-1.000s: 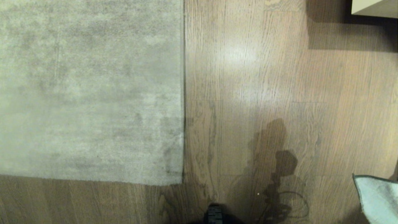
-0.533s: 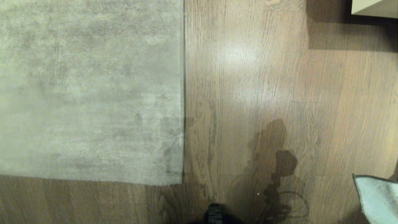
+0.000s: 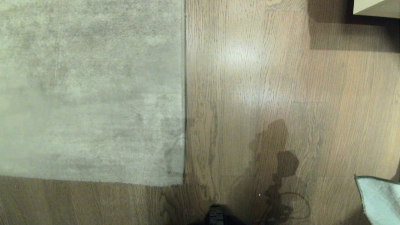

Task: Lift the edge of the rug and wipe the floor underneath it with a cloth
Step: Lift up the carpet

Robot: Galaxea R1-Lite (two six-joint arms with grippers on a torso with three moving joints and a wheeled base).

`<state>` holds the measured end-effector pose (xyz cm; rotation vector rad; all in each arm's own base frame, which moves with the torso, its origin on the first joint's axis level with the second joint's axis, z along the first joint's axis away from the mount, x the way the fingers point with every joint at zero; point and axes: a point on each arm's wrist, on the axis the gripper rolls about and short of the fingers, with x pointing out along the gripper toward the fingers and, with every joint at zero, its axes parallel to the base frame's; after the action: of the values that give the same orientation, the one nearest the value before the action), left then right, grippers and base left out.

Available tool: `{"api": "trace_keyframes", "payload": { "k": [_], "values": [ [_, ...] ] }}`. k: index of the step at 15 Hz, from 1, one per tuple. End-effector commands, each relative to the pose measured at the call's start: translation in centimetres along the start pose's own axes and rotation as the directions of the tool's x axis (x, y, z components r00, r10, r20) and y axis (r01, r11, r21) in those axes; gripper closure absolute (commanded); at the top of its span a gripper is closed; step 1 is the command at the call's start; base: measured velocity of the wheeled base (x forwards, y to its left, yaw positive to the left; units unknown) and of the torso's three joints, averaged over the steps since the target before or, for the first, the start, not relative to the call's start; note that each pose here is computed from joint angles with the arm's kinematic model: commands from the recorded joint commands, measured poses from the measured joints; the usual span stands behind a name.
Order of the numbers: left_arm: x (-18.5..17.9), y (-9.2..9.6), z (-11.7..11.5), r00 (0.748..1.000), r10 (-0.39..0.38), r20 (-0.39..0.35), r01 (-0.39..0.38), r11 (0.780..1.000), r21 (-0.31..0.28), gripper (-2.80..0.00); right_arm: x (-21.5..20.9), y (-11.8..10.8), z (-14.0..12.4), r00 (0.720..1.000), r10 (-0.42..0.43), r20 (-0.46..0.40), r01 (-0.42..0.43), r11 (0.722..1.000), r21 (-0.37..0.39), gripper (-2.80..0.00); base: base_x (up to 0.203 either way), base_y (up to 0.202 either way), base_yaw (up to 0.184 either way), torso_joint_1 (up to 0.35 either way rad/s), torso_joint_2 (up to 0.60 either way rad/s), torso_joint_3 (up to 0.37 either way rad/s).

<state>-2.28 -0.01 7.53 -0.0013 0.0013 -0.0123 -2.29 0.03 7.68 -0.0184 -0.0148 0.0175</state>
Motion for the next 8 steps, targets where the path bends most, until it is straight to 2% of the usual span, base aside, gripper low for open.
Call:
{"api": "trace_keyframes", "payload": {
  "k": [1, 8],
  "values": [
    [0.0, 0.0, 0.0, 1.0, 0.0, 0.0, 0.0, 1.0, 0.003, 0.0, 0.01, 0.0, 0.01, 1.0, 0.001, -0.001, -0.001, 1.0, 0.0, 0.0, 0.0, 0.0, 0.0, 0.0, 0.0, 0.0],
    [0.0, 0.0, 0.0, 1.0, 0.0, 0.0, 0.0, 1.0, 0.001, 0.0, 0.01, 0.0, 0.01, 1.0, 0.001, -0.001, -0.001, 1.0, -0.002, 0.0, 0.0, 0.0, 0.0, 0.0, 0.0, 0.0]
  ]
}}
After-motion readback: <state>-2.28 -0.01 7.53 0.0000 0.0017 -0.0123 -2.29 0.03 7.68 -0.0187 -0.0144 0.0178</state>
